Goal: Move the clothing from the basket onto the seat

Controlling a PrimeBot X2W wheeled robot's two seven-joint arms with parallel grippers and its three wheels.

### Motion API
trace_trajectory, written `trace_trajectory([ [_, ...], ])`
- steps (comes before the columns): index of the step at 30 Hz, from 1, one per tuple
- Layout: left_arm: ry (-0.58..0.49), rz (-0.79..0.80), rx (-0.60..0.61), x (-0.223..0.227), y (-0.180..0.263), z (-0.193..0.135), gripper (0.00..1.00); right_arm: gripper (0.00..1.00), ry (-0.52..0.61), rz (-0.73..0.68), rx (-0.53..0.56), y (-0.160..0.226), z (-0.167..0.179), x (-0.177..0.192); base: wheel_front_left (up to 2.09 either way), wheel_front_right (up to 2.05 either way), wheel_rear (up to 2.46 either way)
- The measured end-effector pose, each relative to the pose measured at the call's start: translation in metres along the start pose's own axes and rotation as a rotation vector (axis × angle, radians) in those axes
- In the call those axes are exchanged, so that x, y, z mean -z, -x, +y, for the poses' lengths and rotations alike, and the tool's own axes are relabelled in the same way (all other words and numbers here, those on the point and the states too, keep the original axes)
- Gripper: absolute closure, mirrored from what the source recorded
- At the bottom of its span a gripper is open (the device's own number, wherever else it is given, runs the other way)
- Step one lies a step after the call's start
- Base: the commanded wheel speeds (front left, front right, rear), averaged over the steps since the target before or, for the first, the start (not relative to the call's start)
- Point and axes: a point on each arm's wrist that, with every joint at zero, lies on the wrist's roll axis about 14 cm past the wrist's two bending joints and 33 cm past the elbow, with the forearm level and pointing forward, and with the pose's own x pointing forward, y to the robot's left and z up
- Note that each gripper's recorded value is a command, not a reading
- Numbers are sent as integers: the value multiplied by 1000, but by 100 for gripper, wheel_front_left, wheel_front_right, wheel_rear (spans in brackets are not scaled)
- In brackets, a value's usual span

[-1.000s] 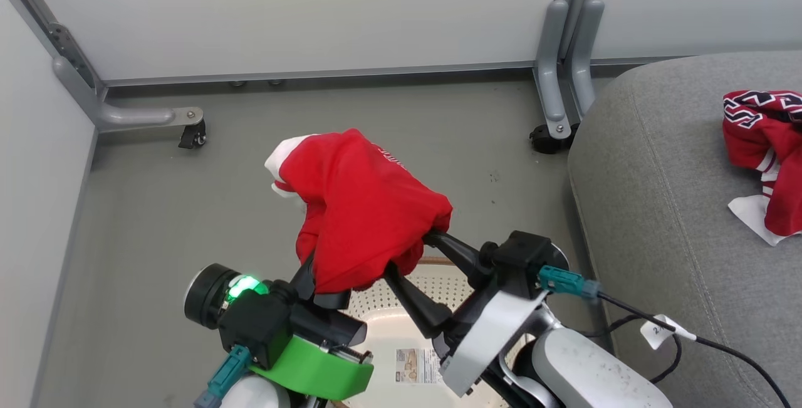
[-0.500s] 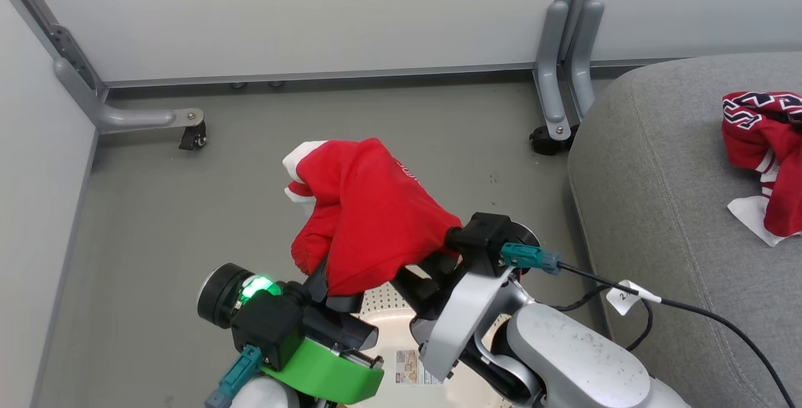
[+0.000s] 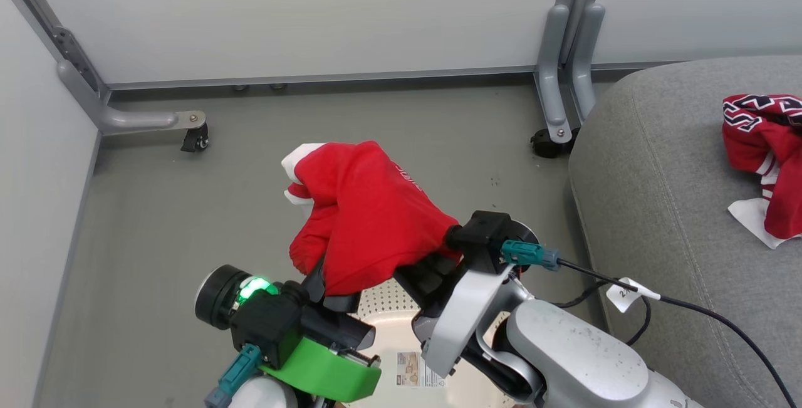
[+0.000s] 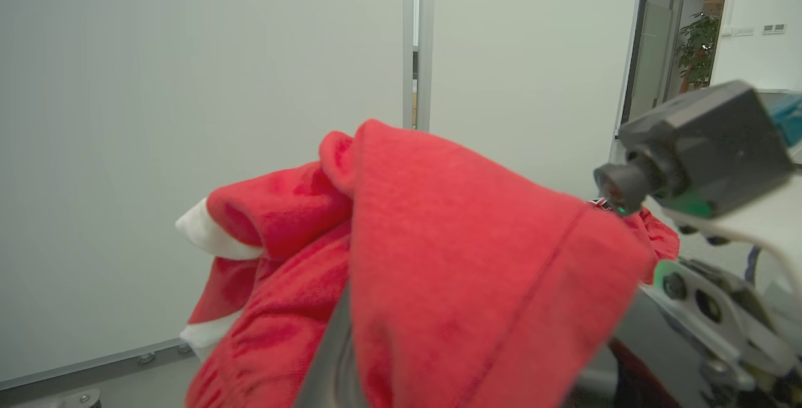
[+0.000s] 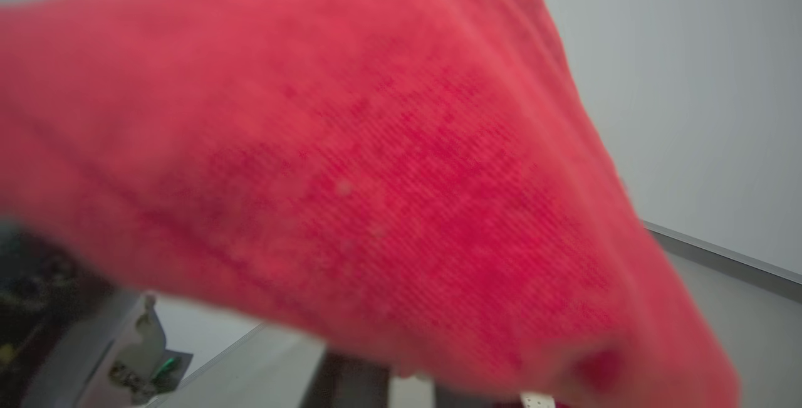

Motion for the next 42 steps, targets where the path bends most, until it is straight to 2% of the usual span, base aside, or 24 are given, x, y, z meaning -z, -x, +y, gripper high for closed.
trace_trajectory([
  [1, -3, 6, -2, 1, 1, 1, 100, 100, -1, -2, 0, 0, 0, 0, 0, 0, 0],
  [2, -8, 16, -10, 3, 1, 3, 82, 100, -1, -4, -1, 0, -1, 0, 0, 0, 0],
  [3, -14, 19, -18, 3, 2, 5, 0, 100, 1, -2, -1, 0, -1, 0, 0, 0, 0],
  [9, -44, 77, -26, 12, 10, 10, 0, 100, 10, -8, 2, -4, -5, -1, 0, 0, 0],
  [20, -68, 270, -108, 47, 60, 32, 0, 100, 21, -8, 11, -12, -15, 3, 0, 0, 0],
  [29, -76, 327, -136, 53, 80, 39, 0, 100, 19, 8, 30, -15, -24, 11, 0, 0, 0],
  [35, -78, 327, -117, 54, 78, 36, 0, 100, 16, 9, 79, -7, -37, 14, 0, 0, 0],
  [42, -60, 334, -43, 61, 65, 21, 0, 100, 10, -2, 194, 16, -67, 16, 0, 0, 0],
])
